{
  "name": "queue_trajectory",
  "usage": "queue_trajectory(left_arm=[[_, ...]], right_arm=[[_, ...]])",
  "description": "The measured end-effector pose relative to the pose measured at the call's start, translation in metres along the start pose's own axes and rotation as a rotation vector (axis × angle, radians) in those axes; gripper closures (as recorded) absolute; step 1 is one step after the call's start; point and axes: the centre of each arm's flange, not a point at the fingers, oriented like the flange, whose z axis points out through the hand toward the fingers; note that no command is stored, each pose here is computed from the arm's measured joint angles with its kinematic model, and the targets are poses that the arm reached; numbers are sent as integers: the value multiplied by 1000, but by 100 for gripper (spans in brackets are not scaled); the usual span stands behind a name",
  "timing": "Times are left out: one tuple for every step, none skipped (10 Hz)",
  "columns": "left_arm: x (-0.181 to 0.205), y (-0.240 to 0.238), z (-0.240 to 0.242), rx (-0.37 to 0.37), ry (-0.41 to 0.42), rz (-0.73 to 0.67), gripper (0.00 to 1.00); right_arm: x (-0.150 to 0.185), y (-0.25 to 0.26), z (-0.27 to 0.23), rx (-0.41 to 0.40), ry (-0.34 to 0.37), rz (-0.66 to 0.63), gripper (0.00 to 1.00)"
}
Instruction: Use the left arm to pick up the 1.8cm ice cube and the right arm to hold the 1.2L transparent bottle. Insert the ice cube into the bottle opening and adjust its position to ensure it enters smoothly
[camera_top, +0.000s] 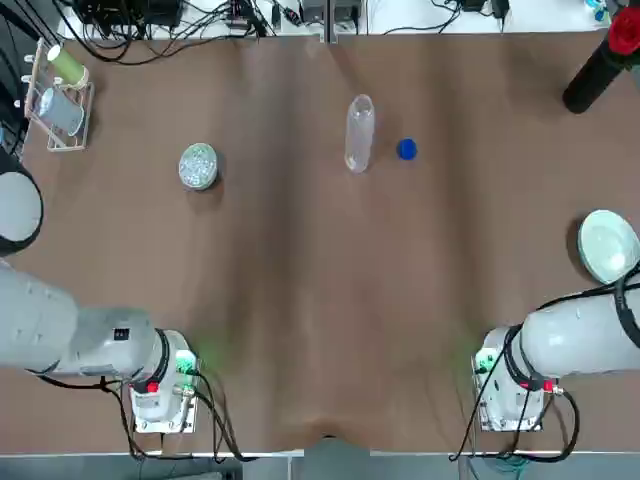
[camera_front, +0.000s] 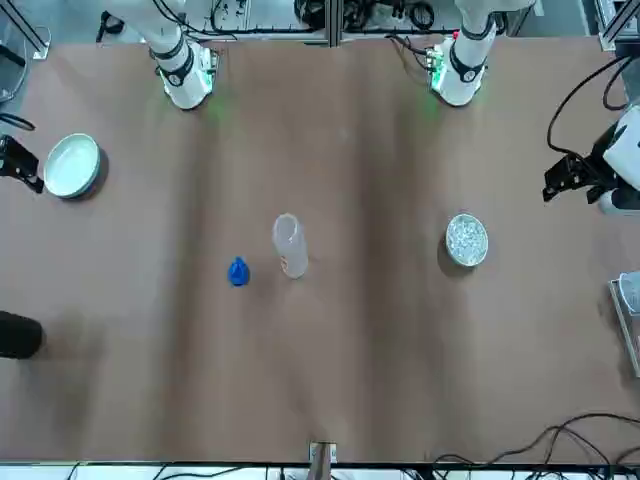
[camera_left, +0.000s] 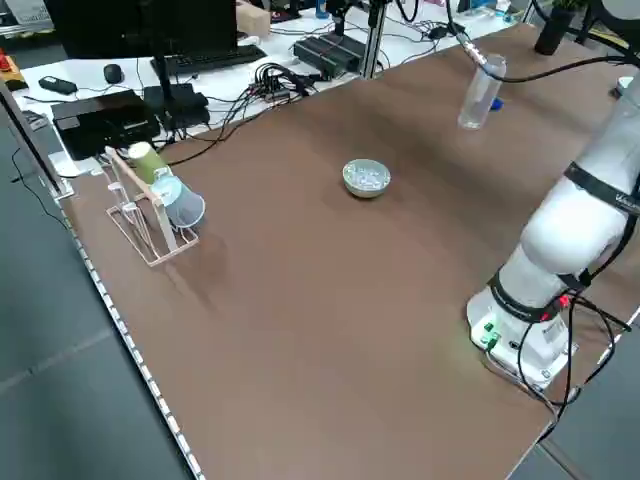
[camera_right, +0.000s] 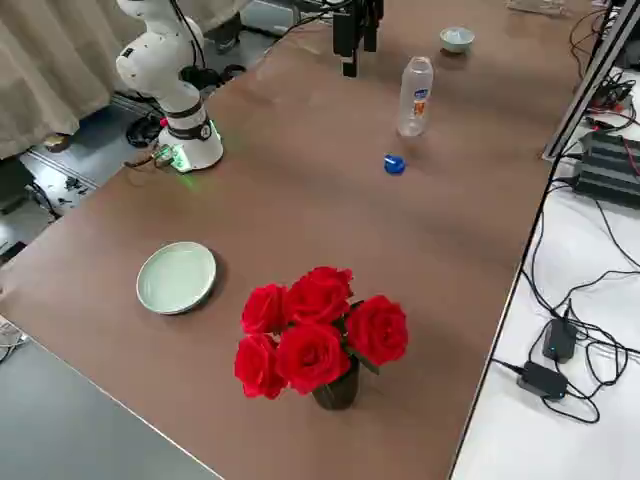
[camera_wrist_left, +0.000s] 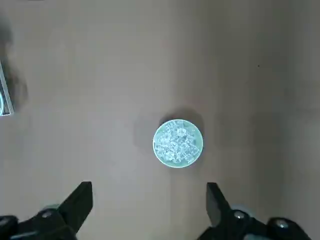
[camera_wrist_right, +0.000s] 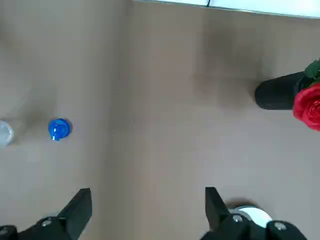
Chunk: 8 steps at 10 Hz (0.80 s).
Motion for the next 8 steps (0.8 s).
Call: queue_trajectory(left_arm=[[0,0,0,0,0,0,0],[0,0,0,0,0,1,0],[0,0,0,0,1,-1,0],[0,-1,-1,0,1,-3,0],[0,-5,-1,0,2,-8,0],[0,-12,0,1,6,-21,0],[0,-19,4,1,5,-29,0],[0,-19,14,0,-1,-30,0]], right_arm=[[0,1,0,-1,0,1,0],[0,3,0,-1,0,4,0],[-1,4,0,-1,-1,7,0],[0,4,1,-1,-1,7,0],[0,3,2,2,-3,5,0],[4,-2,6,18,1,-1,0],[11,-12,13,67,6,-27,0],[18,-25,25,121,2,-97,0]])
